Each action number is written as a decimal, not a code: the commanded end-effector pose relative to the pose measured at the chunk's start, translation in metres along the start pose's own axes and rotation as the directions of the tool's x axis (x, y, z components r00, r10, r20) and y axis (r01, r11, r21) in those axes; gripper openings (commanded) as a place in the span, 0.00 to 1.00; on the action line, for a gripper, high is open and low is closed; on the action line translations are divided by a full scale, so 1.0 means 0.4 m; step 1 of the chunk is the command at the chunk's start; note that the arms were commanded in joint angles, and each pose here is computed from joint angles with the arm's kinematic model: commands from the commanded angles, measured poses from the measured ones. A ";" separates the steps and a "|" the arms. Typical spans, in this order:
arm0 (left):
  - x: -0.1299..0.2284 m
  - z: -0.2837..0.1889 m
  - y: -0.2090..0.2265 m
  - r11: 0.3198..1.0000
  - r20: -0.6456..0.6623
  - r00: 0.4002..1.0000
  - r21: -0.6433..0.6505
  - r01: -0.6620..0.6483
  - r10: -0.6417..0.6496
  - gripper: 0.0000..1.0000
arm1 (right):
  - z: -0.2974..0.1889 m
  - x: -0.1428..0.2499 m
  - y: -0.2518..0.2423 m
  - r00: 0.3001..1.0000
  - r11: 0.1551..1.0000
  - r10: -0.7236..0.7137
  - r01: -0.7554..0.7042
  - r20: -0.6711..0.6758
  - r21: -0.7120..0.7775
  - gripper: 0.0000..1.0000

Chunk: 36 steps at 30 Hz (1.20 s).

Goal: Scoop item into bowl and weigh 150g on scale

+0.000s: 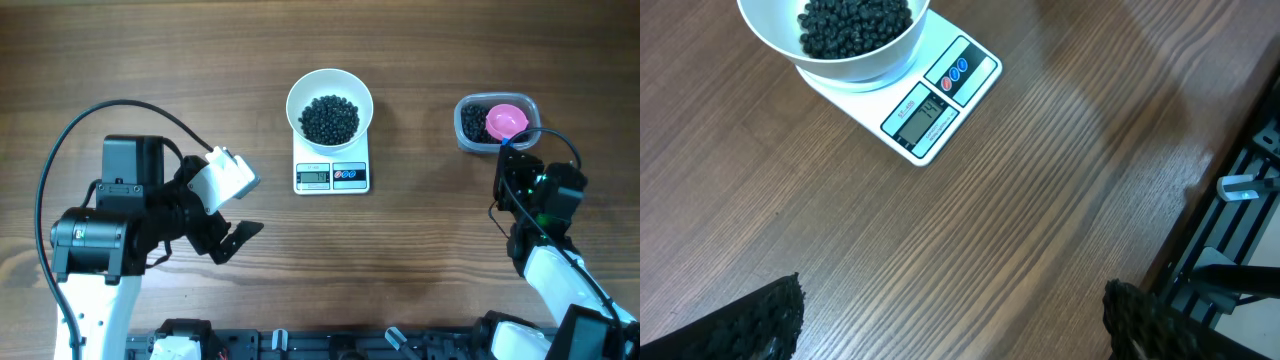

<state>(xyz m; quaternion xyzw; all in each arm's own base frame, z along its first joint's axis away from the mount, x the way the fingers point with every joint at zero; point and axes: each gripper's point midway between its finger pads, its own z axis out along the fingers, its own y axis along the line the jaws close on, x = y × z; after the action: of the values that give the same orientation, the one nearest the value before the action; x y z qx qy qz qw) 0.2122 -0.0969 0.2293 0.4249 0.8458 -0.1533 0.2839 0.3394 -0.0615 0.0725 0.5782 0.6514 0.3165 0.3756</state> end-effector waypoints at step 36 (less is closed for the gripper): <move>-0.015 -0.011 0.002 0.999 0.015 0.999 -0.011 -0.037 0.037 1.00 | 0.013 -0.012 0.007 1.000 1.000 0.001 0.000 0.026 -0.023 0.25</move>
<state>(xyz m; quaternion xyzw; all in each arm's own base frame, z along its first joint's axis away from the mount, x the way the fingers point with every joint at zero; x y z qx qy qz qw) 0.2122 -0.0970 0.2293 0.4249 0.8457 -0.1535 0.2840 0.3459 -0.0679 0.0772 0.5764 0.6408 0.3157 0.3969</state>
